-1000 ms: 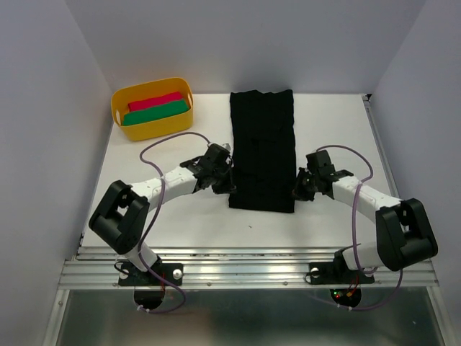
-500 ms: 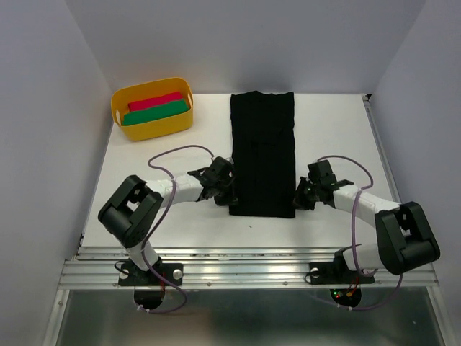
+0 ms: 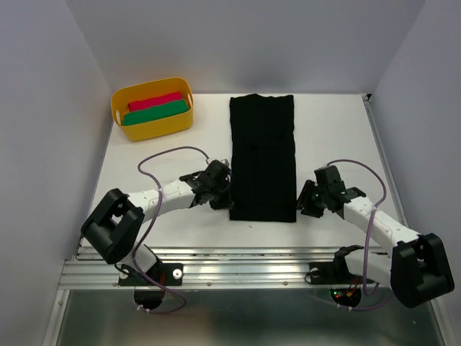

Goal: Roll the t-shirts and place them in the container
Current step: Roll the T-shirt to the center of the board.

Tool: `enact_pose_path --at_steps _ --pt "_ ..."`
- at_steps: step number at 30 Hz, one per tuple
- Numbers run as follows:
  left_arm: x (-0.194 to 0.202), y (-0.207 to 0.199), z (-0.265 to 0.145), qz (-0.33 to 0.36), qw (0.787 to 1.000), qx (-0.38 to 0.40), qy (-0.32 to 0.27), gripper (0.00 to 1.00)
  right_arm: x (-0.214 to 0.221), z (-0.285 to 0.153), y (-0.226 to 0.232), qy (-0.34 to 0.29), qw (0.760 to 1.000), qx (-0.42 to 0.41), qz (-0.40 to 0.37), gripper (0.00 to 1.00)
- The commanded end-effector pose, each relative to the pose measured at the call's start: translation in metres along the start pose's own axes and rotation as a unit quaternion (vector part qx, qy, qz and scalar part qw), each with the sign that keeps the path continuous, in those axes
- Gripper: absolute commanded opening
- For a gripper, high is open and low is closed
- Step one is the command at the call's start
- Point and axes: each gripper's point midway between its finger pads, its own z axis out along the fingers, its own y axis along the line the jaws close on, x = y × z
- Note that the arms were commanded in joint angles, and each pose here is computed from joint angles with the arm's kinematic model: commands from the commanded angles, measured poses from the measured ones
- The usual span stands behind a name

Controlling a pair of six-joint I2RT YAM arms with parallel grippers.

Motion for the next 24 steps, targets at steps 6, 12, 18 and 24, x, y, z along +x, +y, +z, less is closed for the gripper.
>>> enact_pose_path --at_steps 6,12,18,24 --pt "0.0 0.0 -0.02 -0.028 0.999 0.008 -0.022 0.47 0.003 -0.006 -0.009 -0.01 1.0 0.02 0.01 0.59" --pt "0.014 0.005 -0.015 -0.046 0.999 0.018 -0.007 0.53 0.012 -0.001 0.0 0.014 1.0 -0.014 0.009 0.5" --pt "0.017 0.004 -0.013 -0.051 0.998 0.021 0.0 0.52 0.024 0.007 -0.002 0.035 0.999 -0.024 0.016 0.32" --pt "0.02 0.005 -0.011 -0.057 0.998 0.024 0.005 0.52 0.018 0.001 -0.008 0.012 1.0 -0.009 0.018 0.01"
